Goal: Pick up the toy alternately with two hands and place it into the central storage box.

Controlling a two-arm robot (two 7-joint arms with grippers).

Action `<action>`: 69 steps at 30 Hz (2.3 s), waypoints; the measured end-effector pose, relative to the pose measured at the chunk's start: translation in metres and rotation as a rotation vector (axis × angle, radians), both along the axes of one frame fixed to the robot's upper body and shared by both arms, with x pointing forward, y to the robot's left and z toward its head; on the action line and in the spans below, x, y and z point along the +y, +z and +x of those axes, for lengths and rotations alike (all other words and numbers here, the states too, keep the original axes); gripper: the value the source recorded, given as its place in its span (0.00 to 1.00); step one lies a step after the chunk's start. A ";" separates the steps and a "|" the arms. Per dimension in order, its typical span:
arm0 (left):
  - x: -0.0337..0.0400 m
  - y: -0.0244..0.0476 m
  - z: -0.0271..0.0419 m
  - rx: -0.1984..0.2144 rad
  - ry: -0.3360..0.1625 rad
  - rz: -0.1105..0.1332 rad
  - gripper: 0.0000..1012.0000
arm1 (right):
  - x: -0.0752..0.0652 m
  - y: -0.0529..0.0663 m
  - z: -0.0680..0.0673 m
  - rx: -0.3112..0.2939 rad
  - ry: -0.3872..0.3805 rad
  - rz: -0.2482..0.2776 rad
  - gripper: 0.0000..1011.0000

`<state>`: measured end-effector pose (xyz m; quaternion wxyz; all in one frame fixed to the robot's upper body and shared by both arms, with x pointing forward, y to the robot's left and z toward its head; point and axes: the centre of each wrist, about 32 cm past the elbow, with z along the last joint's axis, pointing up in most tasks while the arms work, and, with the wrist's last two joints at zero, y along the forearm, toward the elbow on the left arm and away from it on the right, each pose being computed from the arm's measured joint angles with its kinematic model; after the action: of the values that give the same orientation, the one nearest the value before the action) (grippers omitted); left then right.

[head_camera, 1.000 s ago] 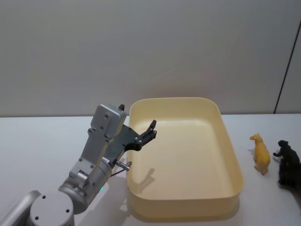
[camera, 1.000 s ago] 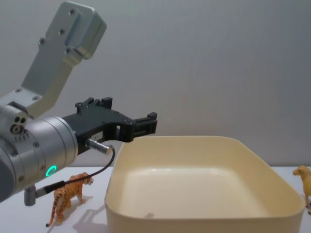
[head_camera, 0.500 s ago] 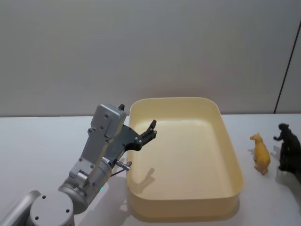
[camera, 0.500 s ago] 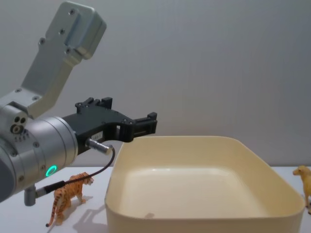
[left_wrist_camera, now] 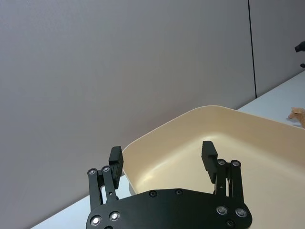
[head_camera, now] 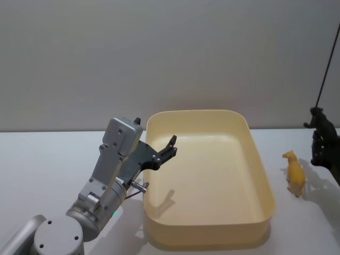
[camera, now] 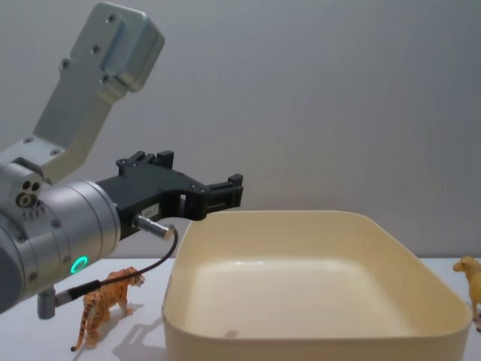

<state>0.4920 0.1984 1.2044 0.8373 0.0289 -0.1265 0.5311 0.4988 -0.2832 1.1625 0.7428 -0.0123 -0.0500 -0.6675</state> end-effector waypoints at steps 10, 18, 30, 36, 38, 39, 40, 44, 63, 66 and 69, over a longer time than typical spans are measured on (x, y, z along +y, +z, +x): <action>0.0000 0.0000 0.0000 0.000 0.000 0.000 0.99 | 0.005 0.017 0.009 -0.023 0.130 0.022 0.17; 0.0000 0.0000 0.0000 0.000 0.000 0.000 0.99 | 0.013 0.028 0.016 -0.001 0.236 0.037 0.17; 0.0000 0.0000 0.0000 0.000 0.000 0.000 0.99 | 0.034 0.045 0.036 0.071 0.422 0.069 0.17; 0.0000 0.0000 0.0000 0.000 0.000 0.000 0.99 | 0.049 0.056 0.051 0.125 0.517 0.092 0.22; 0.0000 0.0000 0.0000 0.000 0.000 0.000 0.99 | 0.054 0.059 0.055 0.138 0.538 0.099 0.25; 0.0000 0.0000 0.0000 0.000 0.000 0.000 0.99 | 0.058 0.062 0.059 0.149 0.559 0.104 0.31; 0.0000 0.0000 0.0000 0.000 0.000 0.000 0.99 | 0.060 0.063 0.060 0.155 0.567 0.106 0.34; 0.0000 0.0000 0.0000 0.000 0.000 0.000 0.99 | 0.067 0.068 0.067 0.179 0.604 0.117 0.47; 0.0000 0.0000 0.0000 0.000 0.000 0.000 0.99 | 0.063 0.072 0.068 0.179 0.594 0.112 0.99; 0.0000 0.0000 0.0000 0.000 0.000 0.000 0.99 | 0.055 0.071 0.064 0.166 0.561 0.103 0.99; 0.0000 0.0000 0.0000 0.000 0.000 0.000 0.99 | 0.048 0.069 0.060 0.152 0.524 0.093 0.99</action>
<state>0.4920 0.1984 1.2044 0.8373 0.0289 -0.1265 0.5311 0.5586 -0.2355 1.2318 0.8915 -0.0149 0.0351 -0.4513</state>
